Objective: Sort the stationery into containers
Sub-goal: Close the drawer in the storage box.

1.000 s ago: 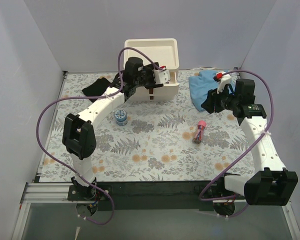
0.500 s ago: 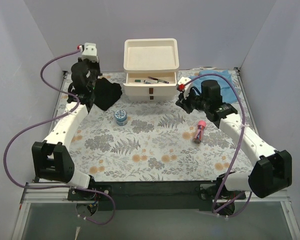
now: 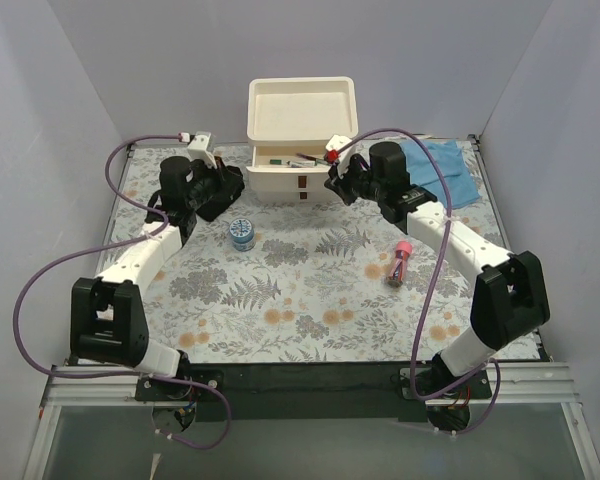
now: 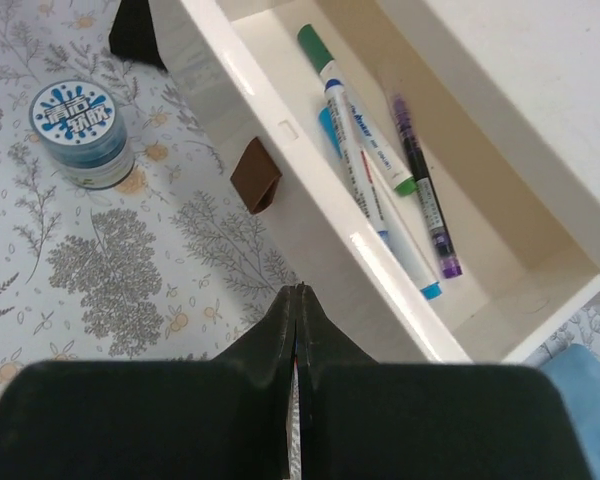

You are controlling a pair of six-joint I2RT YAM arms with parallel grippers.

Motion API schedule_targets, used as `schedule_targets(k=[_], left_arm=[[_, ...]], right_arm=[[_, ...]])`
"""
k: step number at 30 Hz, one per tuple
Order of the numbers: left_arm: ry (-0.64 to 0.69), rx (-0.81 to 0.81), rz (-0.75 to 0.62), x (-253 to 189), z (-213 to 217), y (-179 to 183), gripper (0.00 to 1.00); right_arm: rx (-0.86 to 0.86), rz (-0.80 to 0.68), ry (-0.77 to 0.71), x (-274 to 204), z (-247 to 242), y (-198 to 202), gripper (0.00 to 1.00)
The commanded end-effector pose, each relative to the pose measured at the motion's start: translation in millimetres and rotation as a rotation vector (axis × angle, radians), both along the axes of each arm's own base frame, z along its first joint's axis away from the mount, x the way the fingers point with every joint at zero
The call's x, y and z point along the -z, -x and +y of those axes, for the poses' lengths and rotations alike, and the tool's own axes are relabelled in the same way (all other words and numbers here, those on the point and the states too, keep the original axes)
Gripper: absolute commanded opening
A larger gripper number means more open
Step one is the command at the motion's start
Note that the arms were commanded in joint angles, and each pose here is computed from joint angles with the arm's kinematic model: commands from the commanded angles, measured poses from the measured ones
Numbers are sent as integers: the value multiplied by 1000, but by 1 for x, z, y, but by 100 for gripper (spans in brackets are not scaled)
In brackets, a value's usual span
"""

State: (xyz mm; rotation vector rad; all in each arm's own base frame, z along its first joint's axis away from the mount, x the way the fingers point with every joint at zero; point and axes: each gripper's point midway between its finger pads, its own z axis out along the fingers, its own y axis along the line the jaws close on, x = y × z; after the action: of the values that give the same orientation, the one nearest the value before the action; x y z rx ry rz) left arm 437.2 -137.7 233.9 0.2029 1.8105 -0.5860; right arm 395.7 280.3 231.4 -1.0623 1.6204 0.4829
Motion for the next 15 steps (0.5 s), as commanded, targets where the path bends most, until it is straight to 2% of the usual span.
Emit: schedule_targets(k=[1,6,11,15], left_arm=[[111,161,-6,-14,-32,4,0],[156,225,54,1,-47,-16,0],[153,224,36,2,-49,-36,0],[156,242,21,-2,-50,-38,0]], right_arm=[[56,-118,-53,-41,3,-25,1],[88,-130,-30,-38,1,-36,1],[109,-152,-18,-41,2,-47,1],[138,-181,-4,-43,-1,-57,1]])
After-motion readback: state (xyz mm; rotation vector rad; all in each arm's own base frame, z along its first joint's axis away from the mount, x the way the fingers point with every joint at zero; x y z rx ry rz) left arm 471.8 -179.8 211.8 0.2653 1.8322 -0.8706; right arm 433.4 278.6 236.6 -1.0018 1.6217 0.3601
